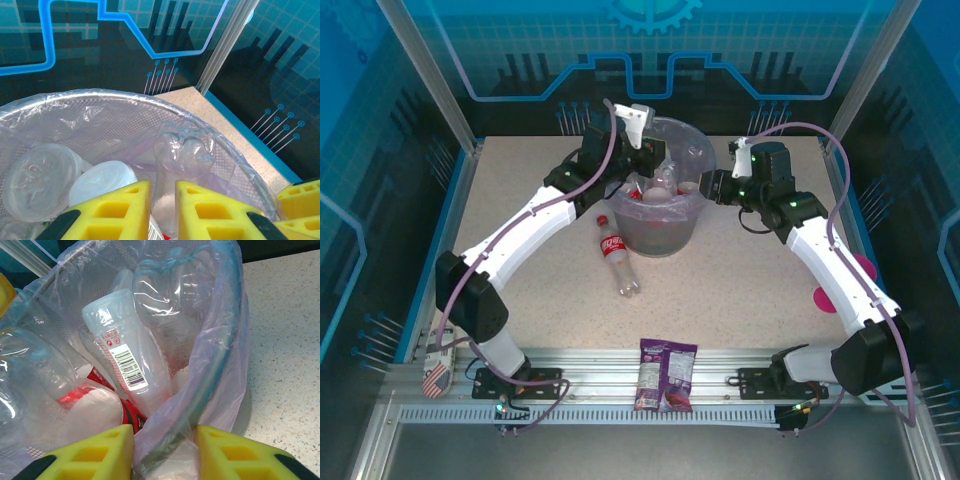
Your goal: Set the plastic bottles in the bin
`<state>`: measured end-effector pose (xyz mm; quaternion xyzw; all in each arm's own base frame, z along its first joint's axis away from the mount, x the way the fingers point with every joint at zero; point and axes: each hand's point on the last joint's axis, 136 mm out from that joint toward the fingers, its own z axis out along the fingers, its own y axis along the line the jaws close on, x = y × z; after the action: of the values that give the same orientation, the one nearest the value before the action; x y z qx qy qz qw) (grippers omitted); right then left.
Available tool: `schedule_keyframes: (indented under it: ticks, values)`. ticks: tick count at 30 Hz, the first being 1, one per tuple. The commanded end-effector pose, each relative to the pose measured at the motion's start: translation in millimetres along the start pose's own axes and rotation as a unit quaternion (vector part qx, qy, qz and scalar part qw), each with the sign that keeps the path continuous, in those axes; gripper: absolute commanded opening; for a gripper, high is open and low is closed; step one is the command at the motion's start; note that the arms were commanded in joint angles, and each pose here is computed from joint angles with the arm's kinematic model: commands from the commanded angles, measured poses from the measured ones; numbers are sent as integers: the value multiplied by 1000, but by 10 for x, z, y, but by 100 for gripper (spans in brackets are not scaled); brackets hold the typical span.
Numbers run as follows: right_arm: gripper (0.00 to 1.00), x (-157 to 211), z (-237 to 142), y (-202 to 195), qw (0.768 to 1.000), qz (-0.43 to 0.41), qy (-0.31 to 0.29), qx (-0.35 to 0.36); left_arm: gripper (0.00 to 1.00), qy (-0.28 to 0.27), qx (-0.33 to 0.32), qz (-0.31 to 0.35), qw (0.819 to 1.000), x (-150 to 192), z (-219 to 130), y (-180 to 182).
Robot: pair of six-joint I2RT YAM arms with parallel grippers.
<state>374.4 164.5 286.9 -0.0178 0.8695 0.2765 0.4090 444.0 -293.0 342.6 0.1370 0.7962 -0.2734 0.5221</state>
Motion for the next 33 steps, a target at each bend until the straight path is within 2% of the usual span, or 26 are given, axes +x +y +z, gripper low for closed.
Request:
schedule_keyframes:
  ticks: [1, 6, 11, 16, 23, 29, 33]
  values:
    - [37, 51, 44, 93, 1000, -14, 14, -12, 20, 152, -47, -12, 987, 1044, 112, 309]
    - [37, 39, 58, 107, 1000, -14, 15, -15, 20, 132, -44, -14, 990, 860, 33, 283]
    - [40, 17, 51, 134, 1000, -13, 12, -20, 30, 92, -33, -14, 995, 421, -100, 198]
    - [42, -7, 36, 169, 1000, -12, 9, -24, 43, 49, -15, -9, 999, -12, -235, 76]
    - [42, -3, 17, 297, 999, -14, 8, -37, 71, -8, 3, -10, 1000, -495, -462, -35]
    - [41, 39, -6, 436, 999, -17, 9, -50, 76, -37, -13, -22, 999, -649, -742, 44]
    - [40, 89, 16, 476, 998, -15, 15, -53, 76, -55, -37, -51, 997, -662, -1030, 218]
